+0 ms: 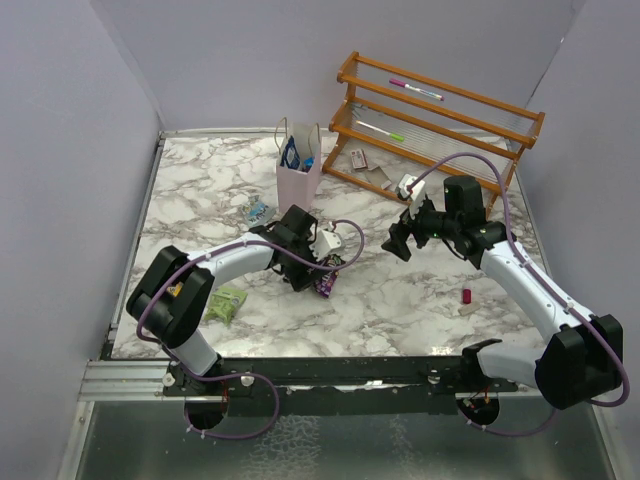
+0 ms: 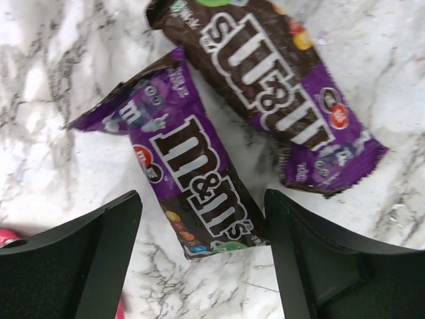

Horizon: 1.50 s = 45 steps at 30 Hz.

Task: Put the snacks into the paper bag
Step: Place the snack in the paper bag, then pick up the snack from the center of the board.

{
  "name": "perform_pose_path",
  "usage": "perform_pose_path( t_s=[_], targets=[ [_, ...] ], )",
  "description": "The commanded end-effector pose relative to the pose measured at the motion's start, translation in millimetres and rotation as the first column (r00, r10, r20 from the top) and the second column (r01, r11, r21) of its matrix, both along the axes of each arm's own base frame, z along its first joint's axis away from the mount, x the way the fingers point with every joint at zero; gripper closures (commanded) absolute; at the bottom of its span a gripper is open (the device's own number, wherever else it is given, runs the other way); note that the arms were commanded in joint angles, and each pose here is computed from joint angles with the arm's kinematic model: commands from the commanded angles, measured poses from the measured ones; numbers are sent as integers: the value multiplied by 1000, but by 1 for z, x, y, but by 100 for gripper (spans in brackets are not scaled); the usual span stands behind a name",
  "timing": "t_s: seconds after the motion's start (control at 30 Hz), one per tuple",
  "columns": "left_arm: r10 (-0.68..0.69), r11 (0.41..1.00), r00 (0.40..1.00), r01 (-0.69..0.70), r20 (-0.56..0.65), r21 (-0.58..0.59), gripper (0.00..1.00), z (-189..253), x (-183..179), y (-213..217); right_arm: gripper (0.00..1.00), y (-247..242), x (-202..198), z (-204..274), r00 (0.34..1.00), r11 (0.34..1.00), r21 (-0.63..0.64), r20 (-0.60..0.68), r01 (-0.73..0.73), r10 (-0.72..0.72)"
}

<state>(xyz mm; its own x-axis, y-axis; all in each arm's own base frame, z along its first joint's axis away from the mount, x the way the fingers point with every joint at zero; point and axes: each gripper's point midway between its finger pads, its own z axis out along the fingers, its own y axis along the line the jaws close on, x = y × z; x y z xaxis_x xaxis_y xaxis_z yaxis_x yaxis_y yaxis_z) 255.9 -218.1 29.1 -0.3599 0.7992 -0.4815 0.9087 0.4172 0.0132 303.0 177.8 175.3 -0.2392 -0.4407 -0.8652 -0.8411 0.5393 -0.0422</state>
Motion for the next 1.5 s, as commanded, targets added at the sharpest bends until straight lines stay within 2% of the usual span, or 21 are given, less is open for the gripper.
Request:
perform_pose_path(
  t_s=[0.0,0.4,0.6,0.73,0.87,1.13,1.3,1.47],
  targets=[
    [60,996,995,-65,82,62,26,-1,16,13,3,-4,3,3,1000,1000,-5,24,10,-10],
    [73,995,997,-75,29,73,52,-11,9,14,3,-4,4,0,1000,1000,-10,19,13,-13],
    [61,996,995,-65,76,55,62,5,17,12,3,-5,4,-1,1000,1000,-12,16,15,-15],
    [46,998,991,-51,127,36,63,21,24,14,3,-4,4,1,1000,1000,-10,20,13,-13],
    [37,999,981,-40,189,9,65,45,33,19,3,-5,4,1,1000,1000,-12,22,15,-15],
    [122,989,946,-90,301,-117,66,119,56,38,3,-7,5,0,999,1000,-18,24,24,-23],
    [232,968,881,-165,412,-191,67,174,74,60,3,-7,5,1,999,1000,-19,28,23,-23],
    [315,948,797,-239,516,-210,67,222,96,77,3,-7,5,2,999,1000,-18,30,21,-21]
  ],
)
